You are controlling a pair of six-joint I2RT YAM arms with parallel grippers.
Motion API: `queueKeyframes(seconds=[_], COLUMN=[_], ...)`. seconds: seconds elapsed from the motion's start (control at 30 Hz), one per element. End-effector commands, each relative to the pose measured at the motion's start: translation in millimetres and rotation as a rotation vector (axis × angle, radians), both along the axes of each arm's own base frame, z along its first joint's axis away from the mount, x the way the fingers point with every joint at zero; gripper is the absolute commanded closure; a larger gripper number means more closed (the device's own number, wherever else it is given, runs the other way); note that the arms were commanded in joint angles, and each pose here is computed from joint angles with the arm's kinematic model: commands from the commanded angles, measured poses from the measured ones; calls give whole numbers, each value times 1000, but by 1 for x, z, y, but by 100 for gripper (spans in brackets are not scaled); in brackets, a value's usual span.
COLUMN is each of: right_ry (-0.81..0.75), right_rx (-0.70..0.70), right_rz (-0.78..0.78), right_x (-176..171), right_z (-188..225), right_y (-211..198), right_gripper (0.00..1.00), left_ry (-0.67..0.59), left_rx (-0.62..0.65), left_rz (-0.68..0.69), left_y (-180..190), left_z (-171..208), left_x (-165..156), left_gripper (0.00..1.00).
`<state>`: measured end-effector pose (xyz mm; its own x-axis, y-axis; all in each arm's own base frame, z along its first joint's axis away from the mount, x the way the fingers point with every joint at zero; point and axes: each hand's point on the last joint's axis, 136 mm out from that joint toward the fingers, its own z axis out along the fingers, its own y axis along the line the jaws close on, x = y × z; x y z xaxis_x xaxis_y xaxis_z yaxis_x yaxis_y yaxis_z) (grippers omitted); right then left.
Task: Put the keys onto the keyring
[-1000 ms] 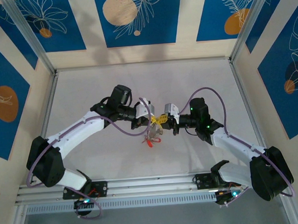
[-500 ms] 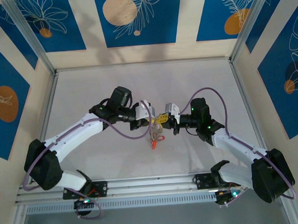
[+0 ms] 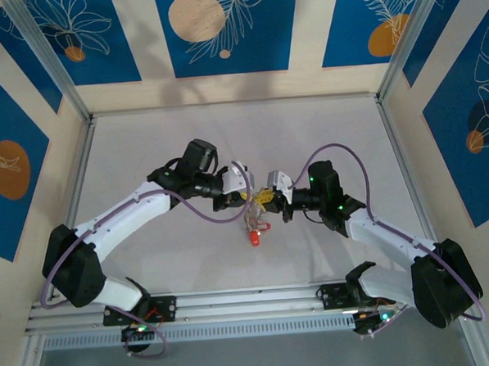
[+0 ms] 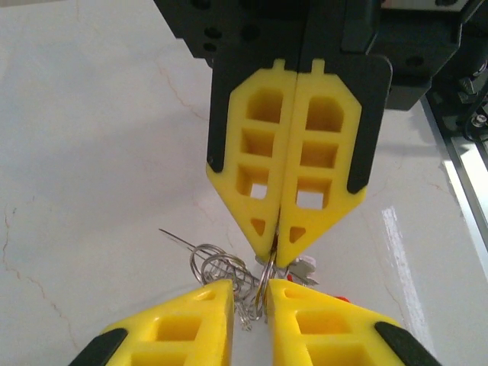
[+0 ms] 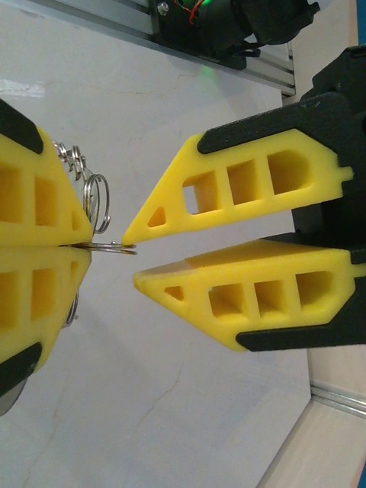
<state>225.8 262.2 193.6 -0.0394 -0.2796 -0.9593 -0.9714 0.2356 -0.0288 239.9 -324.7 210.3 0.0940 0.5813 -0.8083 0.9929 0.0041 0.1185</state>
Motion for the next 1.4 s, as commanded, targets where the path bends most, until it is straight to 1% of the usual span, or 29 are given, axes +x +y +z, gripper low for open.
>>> queueKeyframes(seconds=[0.0,0.2,0.23,0.27,0.3,0.33,0.43,0.53,0.67,0.77,0.93,1.03,1.37], right_ry=[-55,-63,-65,-65,-66,-64,-66,-74,-72,-64,-57,-38,-20], right_rx=[15,22,22,22,24,24,27,34,31,10,14,9,23], right_rz=[23,44,44,46,50,52,46,13,-24,-39,-38,-19,3], right_x=[2,0,0,0,0,0,0,3,5,4,2,1,3], right_z=[15,18,19,19,20,19,18,17,15,10,9,5,2], right_y=[6,8,8,8,8,9,8,4,-3,-7,-9,-6,4], right_gripper=[100,100,100,100,100,100,99,82,72,73,74,77,77], left_ry=[15,31,30,29,28,26,27,33,31,31,34,34,18], left_rx=[6,42,43,42,39,33,12,-29,-68,-85,-115,-124,-177], left_rz=[-25,-45,-51,-54,-61,-69,-92,-99,-87,-85,-95,-95,-97], left_y=[-4,-4,-4,-4,-4,-5,-7,-9,-7,-6,-7,-8,-10], left_z=[1,-11,-10,-10,-8,-7,-1,7,15,19,23,24,27], left_x=[-1,-2,-3,-3,-4,-5,-8,-10,-7,-6,-8,-8,-9], left_gripper=[82,83,85,89,97,100,100,100,100,100,100,100,100])
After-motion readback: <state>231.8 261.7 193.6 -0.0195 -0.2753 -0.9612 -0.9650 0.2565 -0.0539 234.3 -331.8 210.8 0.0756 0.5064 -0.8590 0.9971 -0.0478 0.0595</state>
